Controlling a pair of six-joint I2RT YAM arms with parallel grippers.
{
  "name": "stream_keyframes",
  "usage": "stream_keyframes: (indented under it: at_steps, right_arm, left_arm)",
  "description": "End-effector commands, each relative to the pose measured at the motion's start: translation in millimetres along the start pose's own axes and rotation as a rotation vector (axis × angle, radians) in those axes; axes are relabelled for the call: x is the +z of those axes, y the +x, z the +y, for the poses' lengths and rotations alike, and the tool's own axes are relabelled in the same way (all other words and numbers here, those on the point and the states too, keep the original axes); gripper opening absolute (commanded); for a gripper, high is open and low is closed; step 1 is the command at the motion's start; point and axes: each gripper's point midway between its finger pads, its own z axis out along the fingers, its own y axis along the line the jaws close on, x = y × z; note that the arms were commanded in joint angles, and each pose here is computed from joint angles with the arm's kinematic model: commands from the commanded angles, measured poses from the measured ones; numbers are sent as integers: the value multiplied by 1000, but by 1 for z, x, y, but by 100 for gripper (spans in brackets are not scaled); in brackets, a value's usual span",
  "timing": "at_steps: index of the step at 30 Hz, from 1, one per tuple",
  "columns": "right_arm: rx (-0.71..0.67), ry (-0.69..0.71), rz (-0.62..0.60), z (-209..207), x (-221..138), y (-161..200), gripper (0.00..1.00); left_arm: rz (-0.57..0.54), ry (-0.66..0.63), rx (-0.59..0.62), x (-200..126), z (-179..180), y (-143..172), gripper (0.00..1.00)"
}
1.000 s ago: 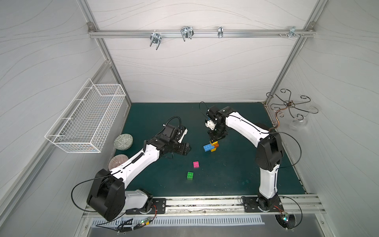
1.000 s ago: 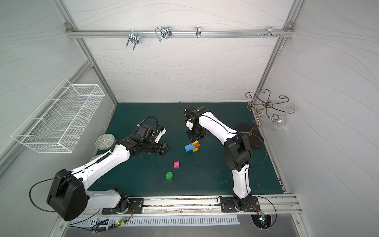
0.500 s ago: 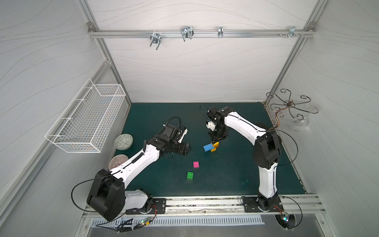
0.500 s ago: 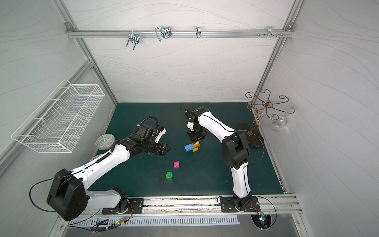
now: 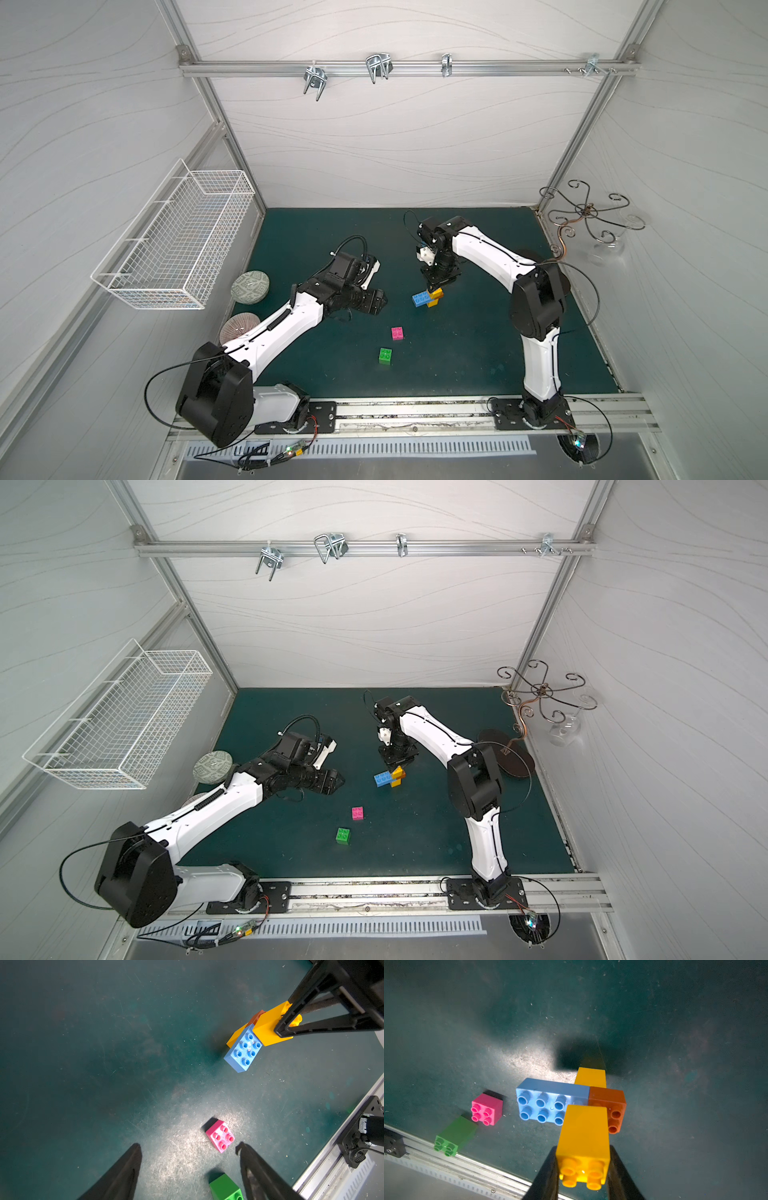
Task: Assemble the number 4 with lego
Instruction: Assemble the lego brick with the lego brick.
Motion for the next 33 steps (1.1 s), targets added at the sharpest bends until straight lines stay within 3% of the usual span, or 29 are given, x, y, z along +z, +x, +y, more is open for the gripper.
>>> stream_keyframes:
  at_steps: [1,23,33]
  right_arm:
    - [17,-2,47,-1,6,5,11]
    - [58,23,130,-11,26,-2,12]
    - [40,37,184,-8,46,14,10]
  left_arm:
    - [-40,9,18,-6,-3,-14,76]
    - [-45,8,20,-8,-4,-15,77]
    - [-43,8,24,-9,-4,-14,76]
